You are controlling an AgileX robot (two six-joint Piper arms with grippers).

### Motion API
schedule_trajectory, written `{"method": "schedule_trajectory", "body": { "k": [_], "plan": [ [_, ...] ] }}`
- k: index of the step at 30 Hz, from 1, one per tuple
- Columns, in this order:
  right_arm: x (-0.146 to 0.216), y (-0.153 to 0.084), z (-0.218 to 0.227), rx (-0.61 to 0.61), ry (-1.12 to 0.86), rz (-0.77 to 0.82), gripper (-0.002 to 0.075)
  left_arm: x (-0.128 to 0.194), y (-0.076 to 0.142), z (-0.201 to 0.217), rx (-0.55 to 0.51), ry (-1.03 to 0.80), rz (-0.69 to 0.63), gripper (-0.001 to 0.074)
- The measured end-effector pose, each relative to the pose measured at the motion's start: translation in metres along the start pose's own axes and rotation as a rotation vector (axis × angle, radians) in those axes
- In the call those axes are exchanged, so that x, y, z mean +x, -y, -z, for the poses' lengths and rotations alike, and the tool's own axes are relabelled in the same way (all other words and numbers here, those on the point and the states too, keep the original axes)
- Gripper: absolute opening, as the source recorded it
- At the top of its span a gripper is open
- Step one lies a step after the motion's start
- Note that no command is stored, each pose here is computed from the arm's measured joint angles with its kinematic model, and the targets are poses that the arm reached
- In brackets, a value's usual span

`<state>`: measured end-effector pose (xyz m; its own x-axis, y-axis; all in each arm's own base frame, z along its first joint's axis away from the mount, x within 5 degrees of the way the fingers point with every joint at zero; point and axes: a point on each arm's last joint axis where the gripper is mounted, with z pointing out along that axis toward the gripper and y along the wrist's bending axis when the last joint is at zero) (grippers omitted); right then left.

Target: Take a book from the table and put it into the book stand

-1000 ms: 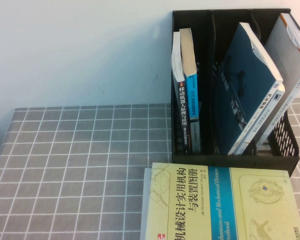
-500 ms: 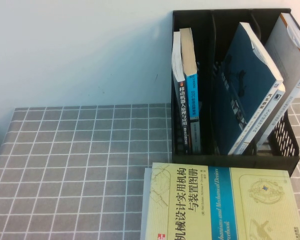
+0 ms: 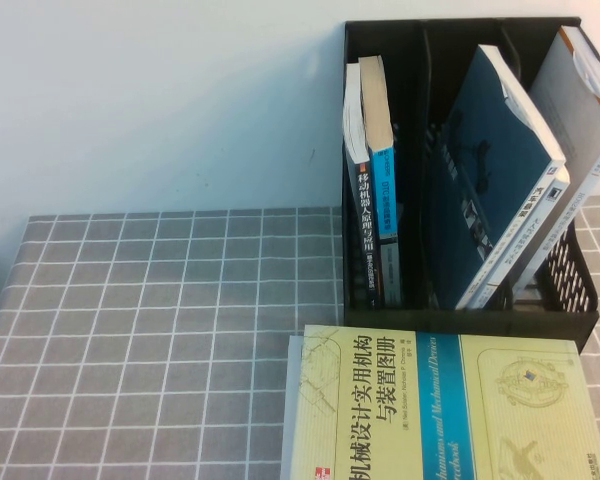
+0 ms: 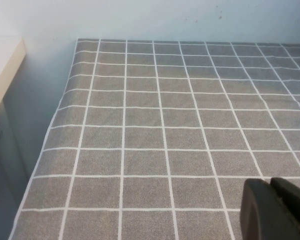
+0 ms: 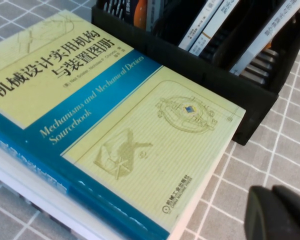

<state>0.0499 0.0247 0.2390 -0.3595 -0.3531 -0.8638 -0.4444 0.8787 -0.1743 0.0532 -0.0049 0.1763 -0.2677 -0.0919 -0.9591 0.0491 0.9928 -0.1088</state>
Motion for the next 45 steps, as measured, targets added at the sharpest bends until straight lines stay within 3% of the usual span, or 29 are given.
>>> {"method": "schedule_trajectory", "body": {
  "k": [3, 13, 19, 23, 45],
  "plan": [
    [0.007, 0.0, -0.002, 0.037, 0.042, -0.02, -0.0004, 0.0, 0.0, 0.0, 0.0, -0.002, -0.002, -0.0003],
    [0.048, 0.014, -0.021, 0.403, 0.296, -0.086, -0.0004, 0.0, 0.0, 0.0, 0.0, -0.001, -0.002, -0.0003],
    [0.068, 0.01, -0.027, 0.371, 0.114, -0.244, -0.0004, 0.0, 0.0, 0.0, 0.0, -0.001, -0.002, -0.0003],
    [0.069, 0.011, -0.026, 0.385, 0.112, -0.285, -0.0004, 0.0, 0.0, 0.0, 0.0, -0.001, -0.002, -0.0003],
    [0.069, 0.012, -0.026, 0.398, 0.106, -0.272, -0.0004, 0.0, 0.0, 0.0, 0.0, -0.001, 0.001, -0.0003]
  ]
}}
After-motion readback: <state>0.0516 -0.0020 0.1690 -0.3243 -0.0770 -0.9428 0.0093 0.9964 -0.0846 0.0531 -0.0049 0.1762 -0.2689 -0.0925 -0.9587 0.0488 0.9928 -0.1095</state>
